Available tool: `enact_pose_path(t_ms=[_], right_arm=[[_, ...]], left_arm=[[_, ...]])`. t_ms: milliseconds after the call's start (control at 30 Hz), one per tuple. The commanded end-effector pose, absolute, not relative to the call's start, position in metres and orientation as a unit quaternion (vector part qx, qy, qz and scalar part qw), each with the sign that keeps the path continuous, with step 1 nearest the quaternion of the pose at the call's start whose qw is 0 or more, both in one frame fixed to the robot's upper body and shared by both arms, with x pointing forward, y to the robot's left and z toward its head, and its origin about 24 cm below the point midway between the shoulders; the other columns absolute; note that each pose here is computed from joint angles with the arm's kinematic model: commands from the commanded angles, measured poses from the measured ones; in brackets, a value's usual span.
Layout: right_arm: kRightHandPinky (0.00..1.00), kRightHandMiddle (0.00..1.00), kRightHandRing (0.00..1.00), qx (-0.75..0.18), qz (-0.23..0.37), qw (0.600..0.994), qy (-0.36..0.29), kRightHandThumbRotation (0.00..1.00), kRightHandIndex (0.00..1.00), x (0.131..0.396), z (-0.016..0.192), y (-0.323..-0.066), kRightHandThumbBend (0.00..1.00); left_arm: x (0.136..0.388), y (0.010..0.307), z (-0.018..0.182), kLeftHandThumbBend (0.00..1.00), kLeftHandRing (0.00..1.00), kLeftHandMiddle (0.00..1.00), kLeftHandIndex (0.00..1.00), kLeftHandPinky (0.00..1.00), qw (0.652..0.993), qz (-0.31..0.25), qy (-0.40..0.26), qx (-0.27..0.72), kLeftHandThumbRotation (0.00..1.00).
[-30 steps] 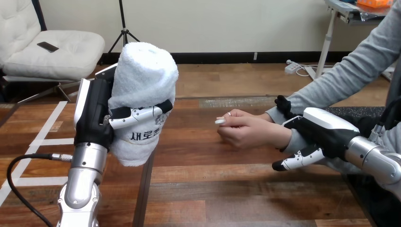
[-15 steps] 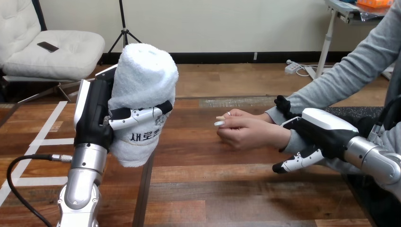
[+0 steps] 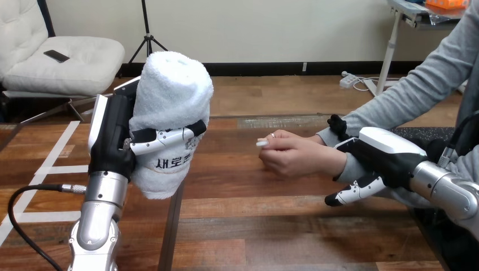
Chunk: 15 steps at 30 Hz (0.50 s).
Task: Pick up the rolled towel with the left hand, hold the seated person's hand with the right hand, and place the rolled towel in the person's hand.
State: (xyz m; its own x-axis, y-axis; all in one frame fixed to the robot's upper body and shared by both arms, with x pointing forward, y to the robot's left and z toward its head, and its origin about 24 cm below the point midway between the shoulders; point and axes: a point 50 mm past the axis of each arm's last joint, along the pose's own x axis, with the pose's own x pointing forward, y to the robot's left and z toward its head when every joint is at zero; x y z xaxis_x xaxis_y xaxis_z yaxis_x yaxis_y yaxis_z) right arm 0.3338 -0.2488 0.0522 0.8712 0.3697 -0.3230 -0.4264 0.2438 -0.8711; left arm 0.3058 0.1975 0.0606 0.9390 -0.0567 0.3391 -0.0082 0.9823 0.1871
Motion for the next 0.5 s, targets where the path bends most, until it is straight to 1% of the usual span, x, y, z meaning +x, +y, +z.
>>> enact_pose_path(t_ms=[0, 467], right_arm=[[0.52, 0.61, 0.58, -0.569, 0.24, 0.786, -0.001, 0.33, 0.61, 0.337, 0.0601, -0.2457, 0.88], [0.51, 0.61, 0.57, -0.576, 0.238, 0.782, -0.004, 0.34, 0.61, 0.3367, 0.0604, -0.2458, 0.89]], left_arm=[[0.3118, 0.1973, 0.0818, 0.61, 0.33, 0.39, 0.4, 0.3, 0.97, -0.01, -0.22, 0.098, 0.0], [0.311, 0.1966, 0.0797, 0.6, 0.33, 0.39, 0.4, 0.29, 0.971, -0.011, -0.216, 0.096, 0.0]])
